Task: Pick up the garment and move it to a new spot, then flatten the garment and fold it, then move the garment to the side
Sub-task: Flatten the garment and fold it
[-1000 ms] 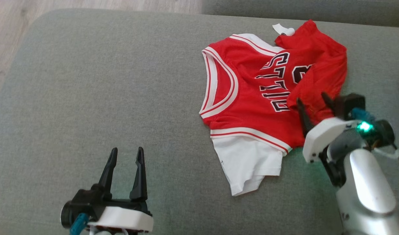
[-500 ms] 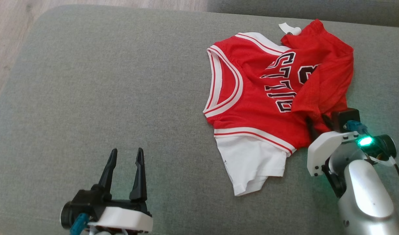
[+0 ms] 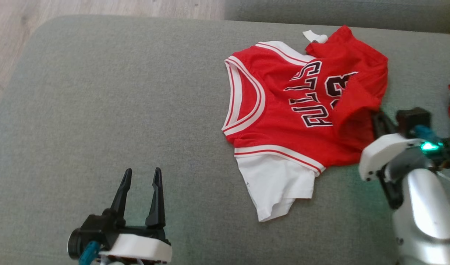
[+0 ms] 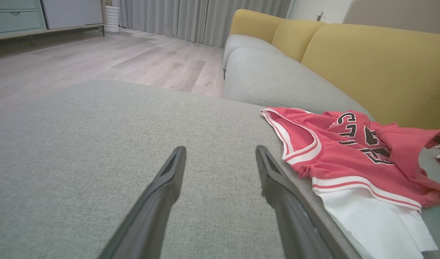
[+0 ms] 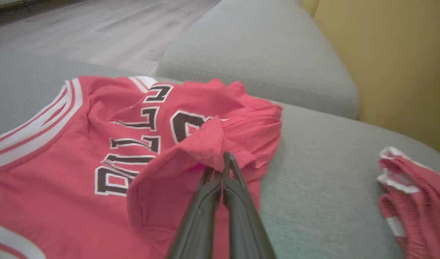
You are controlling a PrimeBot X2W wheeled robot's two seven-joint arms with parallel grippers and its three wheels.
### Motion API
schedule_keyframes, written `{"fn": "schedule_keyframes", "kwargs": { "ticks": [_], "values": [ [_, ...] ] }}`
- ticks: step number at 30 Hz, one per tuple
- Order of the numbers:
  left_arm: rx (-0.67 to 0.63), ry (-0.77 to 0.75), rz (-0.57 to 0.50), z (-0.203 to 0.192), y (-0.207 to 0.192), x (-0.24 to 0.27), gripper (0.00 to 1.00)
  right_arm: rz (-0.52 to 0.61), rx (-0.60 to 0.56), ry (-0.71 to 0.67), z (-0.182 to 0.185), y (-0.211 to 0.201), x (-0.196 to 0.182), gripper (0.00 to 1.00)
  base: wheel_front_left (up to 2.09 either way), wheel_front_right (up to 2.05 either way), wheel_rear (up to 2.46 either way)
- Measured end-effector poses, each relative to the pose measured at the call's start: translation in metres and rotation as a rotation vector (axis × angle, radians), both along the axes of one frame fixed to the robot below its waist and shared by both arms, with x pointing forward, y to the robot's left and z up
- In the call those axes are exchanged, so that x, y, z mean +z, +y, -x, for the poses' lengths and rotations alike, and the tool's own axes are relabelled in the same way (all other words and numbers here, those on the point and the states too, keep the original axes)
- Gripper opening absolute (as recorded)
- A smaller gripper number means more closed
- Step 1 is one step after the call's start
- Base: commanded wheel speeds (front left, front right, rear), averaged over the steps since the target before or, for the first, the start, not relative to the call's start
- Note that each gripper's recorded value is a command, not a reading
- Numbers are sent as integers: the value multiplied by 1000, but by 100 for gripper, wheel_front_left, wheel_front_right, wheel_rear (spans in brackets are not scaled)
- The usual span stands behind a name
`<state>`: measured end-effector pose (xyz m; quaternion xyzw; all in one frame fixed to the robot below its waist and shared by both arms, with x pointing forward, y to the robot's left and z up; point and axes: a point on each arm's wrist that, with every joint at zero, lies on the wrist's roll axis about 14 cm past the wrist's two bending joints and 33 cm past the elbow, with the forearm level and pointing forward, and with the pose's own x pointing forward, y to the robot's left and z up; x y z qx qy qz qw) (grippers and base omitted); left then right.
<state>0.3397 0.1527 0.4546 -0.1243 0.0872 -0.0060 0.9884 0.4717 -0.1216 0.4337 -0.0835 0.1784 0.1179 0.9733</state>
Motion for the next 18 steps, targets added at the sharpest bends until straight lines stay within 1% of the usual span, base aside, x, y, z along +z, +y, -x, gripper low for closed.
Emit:
{"fn": "schedule_keyframes", "kwargs": {
  "ticks": [3,5,9,12,13,15,18],
  "values": [
    [-11,-6,0,-1,-4,2,100,-9,-66,-54,4,-23,16,0,0,0,0],
    [-19,-10,6,-2,-7,3,100,0,-124,-56,17,-45,15,0,0,0,0],
    [-43,-16,15,-6,-14,5,100,52,-230,31,60,-88,-8,0,0,0,0],
    [-54,-10,16,-8,-17,3,100,80,-279,76,83,-105,-19,0,0,0,0],
    [-57,-8,16,-8,-18,2,100,86,-294,78,86,-109,-20,25,0,0,0],
    [-62,-7,17,-9,-19,2,100,108,-319,72,90,-119,-17,100,0,0,0],
    [-68,-8,17,-8,-21,2,100,124,-356,48,92,-133,-11,100,0,0,0]
  ]
}}
